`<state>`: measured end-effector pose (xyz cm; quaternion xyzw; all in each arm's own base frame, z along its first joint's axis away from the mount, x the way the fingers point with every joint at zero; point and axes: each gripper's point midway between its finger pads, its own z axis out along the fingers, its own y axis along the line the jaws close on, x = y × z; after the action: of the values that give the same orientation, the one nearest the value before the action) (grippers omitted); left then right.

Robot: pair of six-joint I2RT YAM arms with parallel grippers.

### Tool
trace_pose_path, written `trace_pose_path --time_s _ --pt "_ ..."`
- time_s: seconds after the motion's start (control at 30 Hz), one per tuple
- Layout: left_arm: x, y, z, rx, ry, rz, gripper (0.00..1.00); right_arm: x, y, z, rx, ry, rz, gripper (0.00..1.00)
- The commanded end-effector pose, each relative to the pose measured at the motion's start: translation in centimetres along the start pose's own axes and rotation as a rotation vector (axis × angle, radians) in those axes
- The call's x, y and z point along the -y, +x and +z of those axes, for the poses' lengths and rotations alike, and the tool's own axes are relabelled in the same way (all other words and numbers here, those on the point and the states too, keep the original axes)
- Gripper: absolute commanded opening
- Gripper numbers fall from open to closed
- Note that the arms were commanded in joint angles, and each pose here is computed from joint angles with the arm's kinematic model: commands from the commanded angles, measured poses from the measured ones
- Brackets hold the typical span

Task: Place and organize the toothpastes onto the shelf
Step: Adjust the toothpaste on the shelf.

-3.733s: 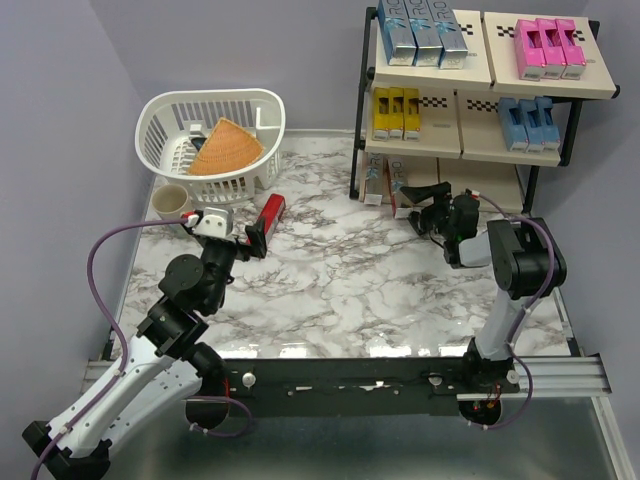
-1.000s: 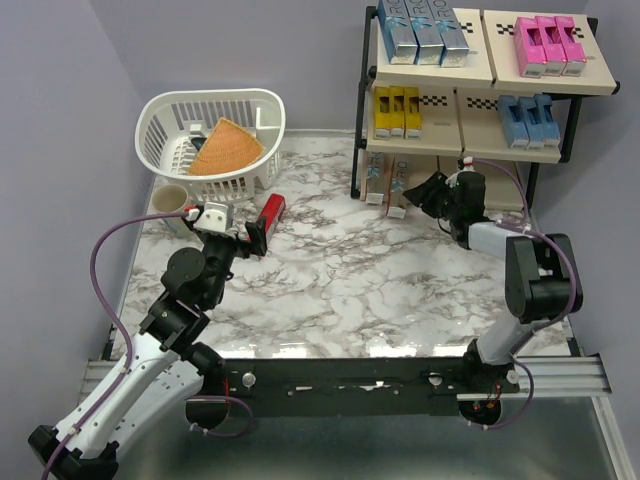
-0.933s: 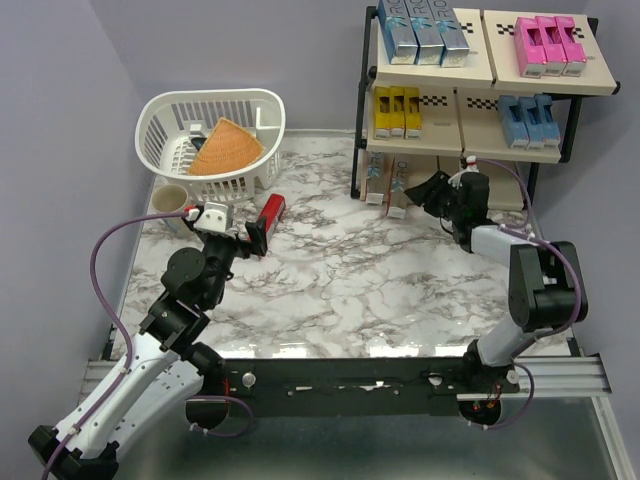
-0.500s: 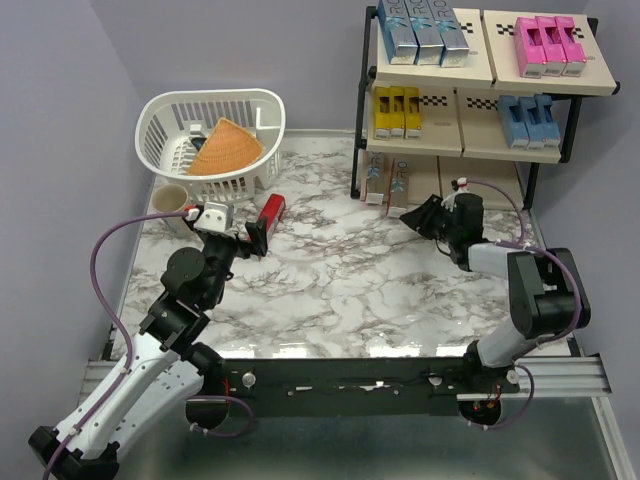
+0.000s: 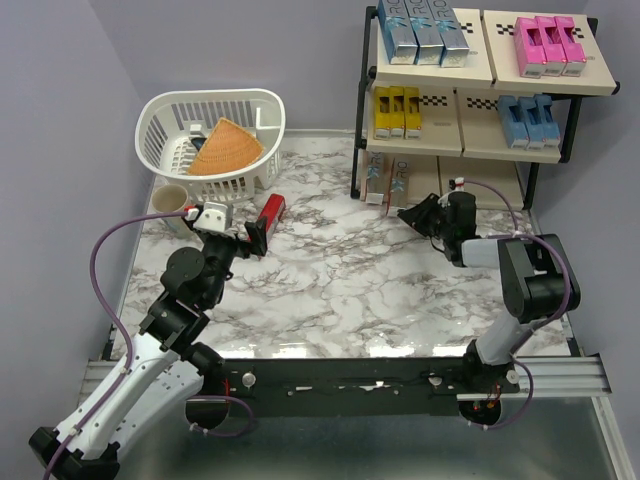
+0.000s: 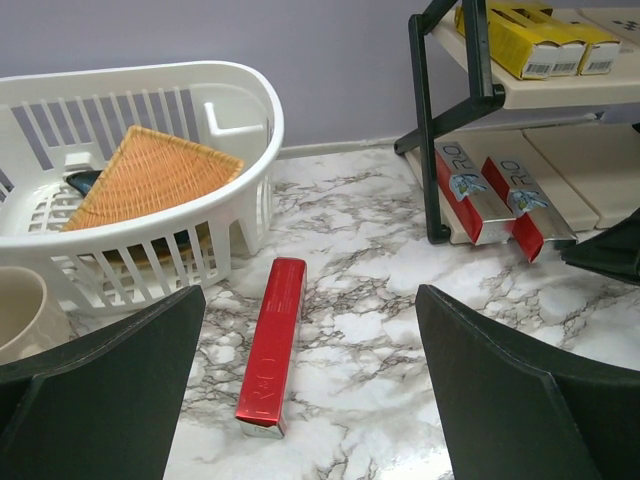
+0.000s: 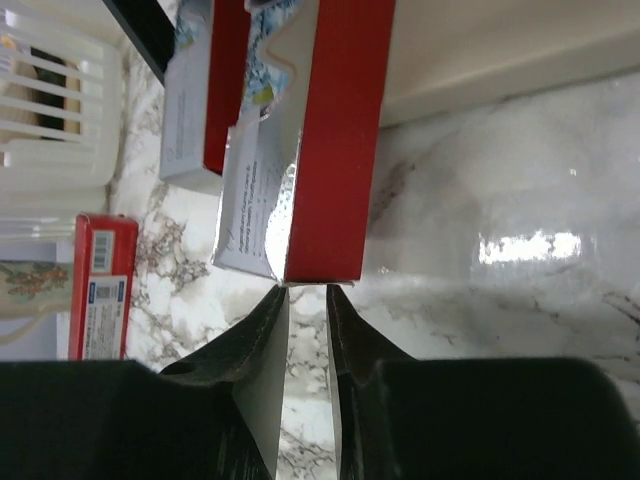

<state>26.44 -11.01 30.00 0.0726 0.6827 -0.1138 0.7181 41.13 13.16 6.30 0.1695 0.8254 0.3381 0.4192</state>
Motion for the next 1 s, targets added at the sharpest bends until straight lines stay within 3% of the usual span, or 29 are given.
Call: trace_pose_path --time_s 0.0,0.4,0.57,0.7,0.83,0.97 --pt "0.0 -0.2 -0.1 0.002 0.006 -0.004 0.99 -1.3 -4.1 1.3 0.133 -0.003 -0.008 0.29" --pt "0.0 -0.1 0.1 -0.003 0.005 -0.002 0.99 -0.9 -6.8 3.0 0.204 0.030 -0.019 0.29" --pt "-0.1 0.0 0.1 -0.006 0.003 -0.002 0.99 -1.6 -6.5 1.7 0.232 -0.012 -0.006 0.30" --pt "0.0 0.0 0.2 -0.006 0.008 -0.005 0.99 -1.9 -6.9 0.8 0.249 -0.011 -0.049 0.42" --pt "0.0 -0.1 0.1 -0.005 0.009 -0.009 0.99 -0.9 -6.9 0.7 0.280 0.024 -0.017 0.61" --pt "0.0 0.0 0.2 -0.006 0.006 -0.008 0.99 -0.9 -7.5 0.9 0.339 -0.015 0.058 0.66"
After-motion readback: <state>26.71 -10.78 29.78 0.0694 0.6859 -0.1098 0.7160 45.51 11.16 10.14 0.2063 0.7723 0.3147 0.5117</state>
